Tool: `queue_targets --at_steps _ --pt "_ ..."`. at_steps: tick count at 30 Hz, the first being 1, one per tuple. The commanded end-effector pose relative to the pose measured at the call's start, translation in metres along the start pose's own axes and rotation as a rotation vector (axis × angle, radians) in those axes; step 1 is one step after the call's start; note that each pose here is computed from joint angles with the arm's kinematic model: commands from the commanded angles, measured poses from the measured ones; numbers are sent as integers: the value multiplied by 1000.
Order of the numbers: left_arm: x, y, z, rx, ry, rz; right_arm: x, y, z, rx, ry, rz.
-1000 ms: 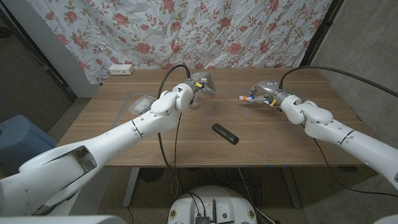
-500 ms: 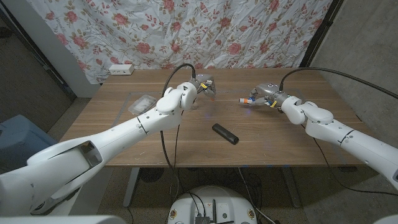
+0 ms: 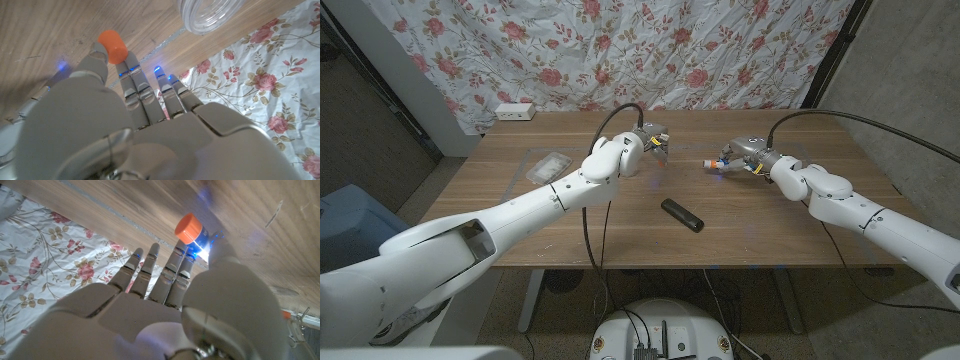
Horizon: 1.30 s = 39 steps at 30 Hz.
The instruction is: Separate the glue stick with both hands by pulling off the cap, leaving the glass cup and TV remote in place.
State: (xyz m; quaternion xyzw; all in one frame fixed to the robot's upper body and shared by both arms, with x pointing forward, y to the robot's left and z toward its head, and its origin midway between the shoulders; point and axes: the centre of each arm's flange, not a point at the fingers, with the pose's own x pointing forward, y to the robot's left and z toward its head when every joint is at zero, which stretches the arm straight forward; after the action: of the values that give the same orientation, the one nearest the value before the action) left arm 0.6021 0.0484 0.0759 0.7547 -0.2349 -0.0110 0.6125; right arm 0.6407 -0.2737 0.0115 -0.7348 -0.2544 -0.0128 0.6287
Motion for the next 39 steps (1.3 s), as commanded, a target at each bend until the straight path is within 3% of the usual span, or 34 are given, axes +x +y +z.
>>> queue_targets --at_steps 1,20,39 --pt "6 -12 7 58 15 -40 2 6 -2 6 8 12" --pt "5 -28 10 123 52 -51 5 15 -1 6 3 42" --pt "4 -39 7 131 87 -37 8 15 1 -4 2 63"
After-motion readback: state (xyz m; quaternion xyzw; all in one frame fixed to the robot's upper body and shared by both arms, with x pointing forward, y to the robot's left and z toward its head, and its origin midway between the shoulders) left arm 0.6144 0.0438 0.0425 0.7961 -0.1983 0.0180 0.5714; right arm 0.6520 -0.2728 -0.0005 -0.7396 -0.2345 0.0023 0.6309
